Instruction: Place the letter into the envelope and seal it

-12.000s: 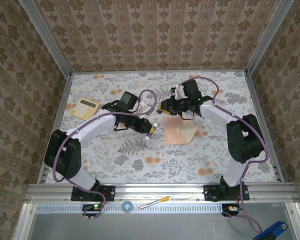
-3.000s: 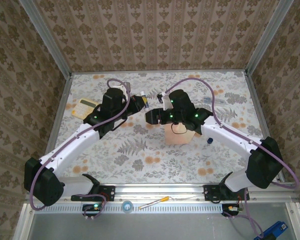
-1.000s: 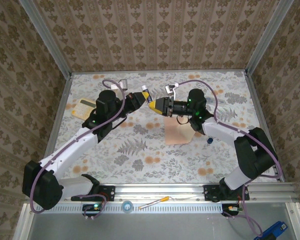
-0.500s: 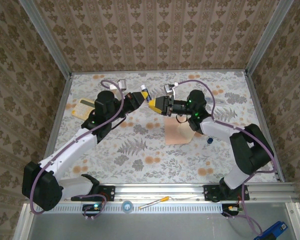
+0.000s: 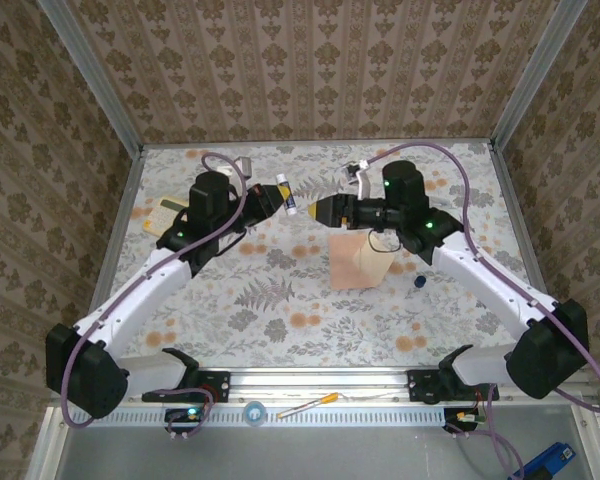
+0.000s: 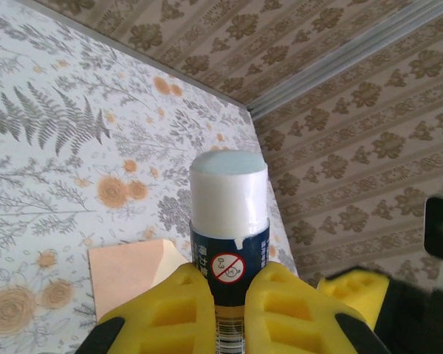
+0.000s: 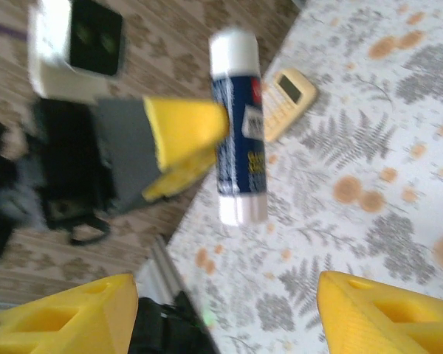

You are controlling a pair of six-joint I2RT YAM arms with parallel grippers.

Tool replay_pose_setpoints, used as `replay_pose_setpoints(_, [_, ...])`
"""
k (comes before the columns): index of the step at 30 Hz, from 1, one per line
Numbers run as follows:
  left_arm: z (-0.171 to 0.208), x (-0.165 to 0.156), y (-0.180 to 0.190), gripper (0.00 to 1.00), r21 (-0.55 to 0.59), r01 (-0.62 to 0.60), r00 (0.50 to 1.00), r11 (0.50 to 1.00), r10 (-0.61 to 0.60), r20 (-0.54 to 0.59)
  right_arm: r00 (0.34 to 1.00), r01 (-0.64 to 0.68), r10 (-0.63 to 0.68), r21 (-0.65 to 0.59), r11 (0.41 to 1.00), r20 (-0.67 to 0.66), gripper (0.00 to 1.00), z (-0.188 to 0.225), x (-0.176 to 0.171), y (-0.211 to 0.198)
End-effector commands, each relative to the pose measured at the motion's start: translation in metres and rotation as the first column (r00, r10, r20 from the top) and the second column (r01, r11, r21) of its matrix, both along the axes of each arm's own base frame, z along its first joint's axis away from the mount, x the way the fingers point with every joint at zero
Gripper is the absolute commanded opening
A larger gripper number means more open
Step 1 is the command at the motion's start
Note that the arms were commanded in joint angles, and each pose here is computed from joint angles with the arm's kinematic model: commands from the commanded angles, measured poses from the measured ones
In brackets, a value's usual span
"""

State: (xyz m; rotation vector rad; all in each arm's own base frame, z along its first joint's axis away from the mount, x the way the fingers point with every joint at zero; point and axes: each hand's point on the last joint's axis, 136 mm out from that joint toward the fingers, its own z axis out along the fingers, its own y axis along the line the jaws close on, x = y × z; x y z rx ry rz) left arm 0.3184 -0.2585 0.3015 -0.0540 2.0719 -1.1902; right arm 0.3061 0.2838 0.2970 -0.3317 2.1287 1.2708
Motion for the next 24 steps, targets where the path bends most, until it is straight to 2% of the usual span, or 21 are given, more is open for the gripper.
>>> replay_pose_setpoints(1, [0.005, 0.001, -0.002, 0.08, 0.092, -0.009, 1.0, 0.996, 0.007, 0.028, 0.999, 0.033, -0.031, -0.253, 0.967, 0.012, 0.67, -0.034, -0.005, -0.004])
replay_pose_setpoints(5, [0.008, -0.004, -0.013, 0.08, 0.127, 0.005, 0.999, 0.992, -0.01, 0.037, 0.999, 0.041, -0.029, -0.312, 0.949, 0.041, 0.67, -0.042, -0.001, 0.013])
replay_pose_setpoints(14, [0.006, -0.011, -0.02, 0.08, 0.097, 0.024, 0.999, 0.995, -0.027, 0.025, 0.997, 0.044, -0.02, -0.302, 0.952, 0.081, 0.63, -0.038, 0.006, 0.03])
replay_pose_setpoints(24, [0.007, -0.015, -0.023, 0.08, 0.06, 0.035, 0.999, 0.998, -0.036, 0.018, 0.996, 0.034, -0.01, -0.276, 0.961, 0.086, 0.5, -0.038, 0.013, 0.04])
